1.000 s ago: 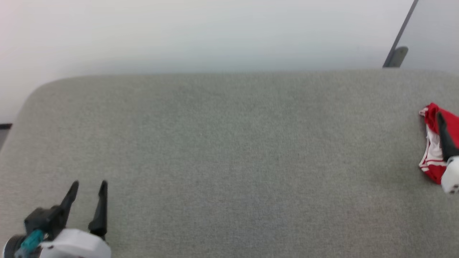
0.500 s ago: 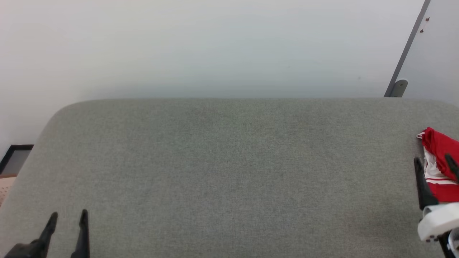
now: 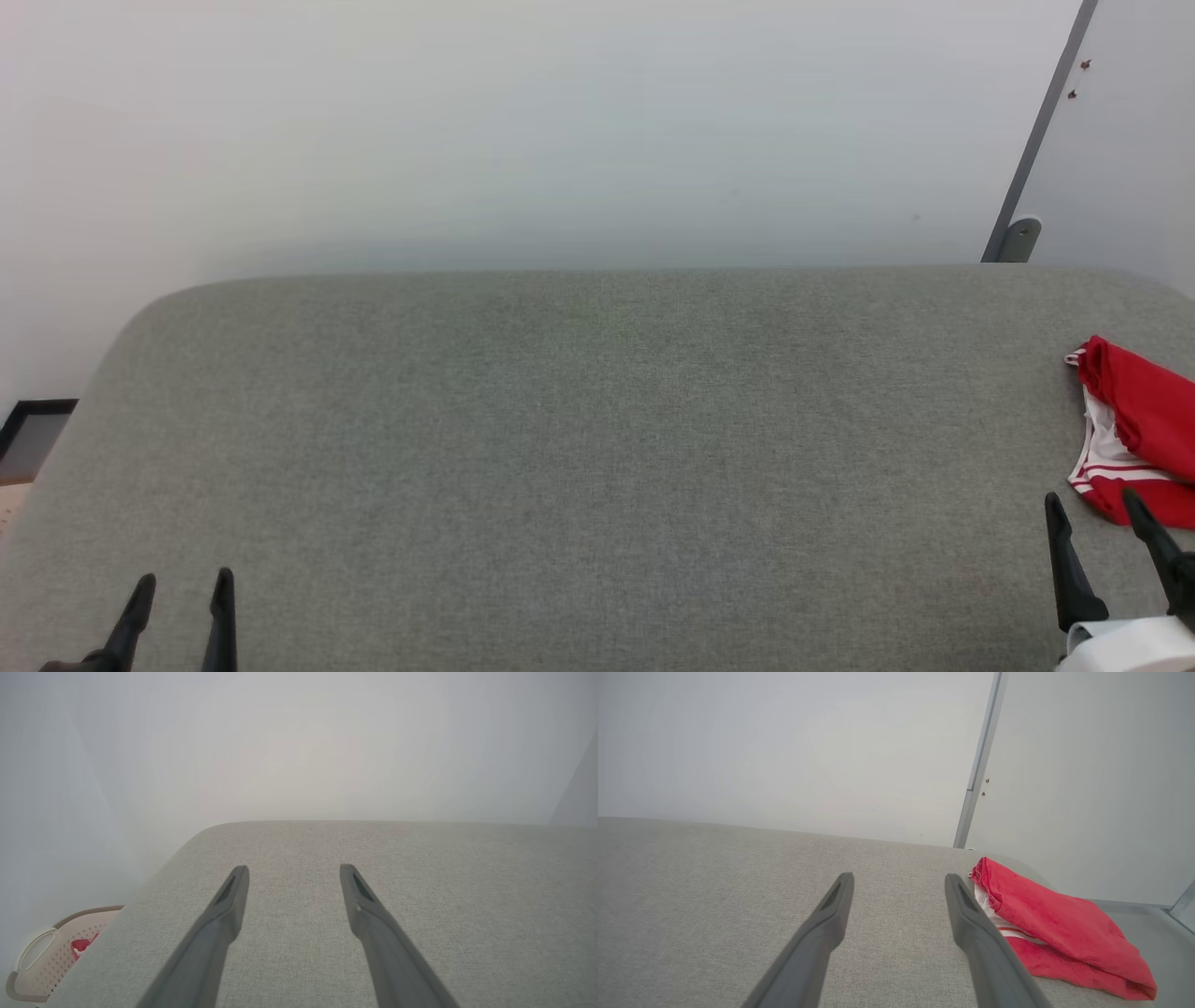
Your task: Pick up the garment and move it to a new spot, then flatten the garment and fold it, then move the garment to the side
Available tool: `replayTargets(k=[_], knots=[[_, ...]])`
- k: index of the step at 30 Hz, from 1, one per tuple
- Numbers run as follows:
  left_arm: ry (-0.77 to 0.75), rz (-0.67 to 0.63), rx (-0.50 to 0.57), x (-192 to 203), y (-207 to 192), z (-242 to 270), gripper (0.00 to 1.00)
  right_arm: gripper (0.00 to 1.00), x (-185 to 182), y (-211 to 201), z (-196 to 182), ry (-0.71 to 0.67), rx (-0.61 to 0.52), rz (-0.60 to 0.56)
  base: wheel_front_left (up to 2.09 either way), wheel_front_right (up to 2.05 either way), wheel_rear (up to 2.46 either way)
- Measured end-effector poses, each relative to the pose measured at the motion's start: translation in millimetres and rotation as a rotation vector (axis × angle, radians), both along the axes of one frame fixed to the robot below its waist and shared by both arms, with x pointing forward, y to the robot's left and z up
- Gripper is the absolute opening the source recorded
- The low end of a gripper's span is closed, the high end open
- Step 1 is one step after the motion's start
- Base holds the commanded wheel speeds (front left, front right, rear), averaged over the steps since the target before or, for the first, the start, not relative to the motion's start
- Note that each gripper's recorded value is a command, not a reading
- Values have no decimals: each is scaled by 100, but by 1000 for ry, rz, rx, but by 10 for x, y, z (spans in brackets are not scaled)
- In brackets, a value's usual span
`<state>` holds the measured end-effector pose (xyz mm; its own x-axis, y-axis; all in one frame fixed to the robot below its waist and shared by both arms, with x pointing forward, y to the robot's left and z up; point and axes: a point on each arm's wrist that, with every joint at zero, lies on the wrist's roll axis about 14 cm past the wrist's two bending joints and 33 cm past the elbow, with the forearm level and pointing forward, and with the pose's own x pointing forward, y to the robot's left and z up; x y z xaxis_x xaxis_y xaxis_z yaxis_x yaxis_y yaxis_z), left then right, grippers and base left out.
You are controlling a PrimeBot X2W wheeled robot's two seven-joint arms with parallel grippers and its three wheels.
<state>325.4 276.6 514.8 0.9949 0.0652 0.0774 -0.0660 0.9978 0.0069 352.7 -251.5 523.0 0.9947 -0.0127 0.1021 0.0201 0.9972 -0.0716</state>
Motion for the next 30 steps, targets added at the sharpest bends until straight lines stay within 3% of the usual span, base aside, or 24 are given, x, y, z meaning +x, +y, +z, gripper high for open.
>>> replayTargets(k=[30], knots=[[-28,-33,-2,1,-134,55,100,100,-138,143,-114,20,19,20,0,0,0]])
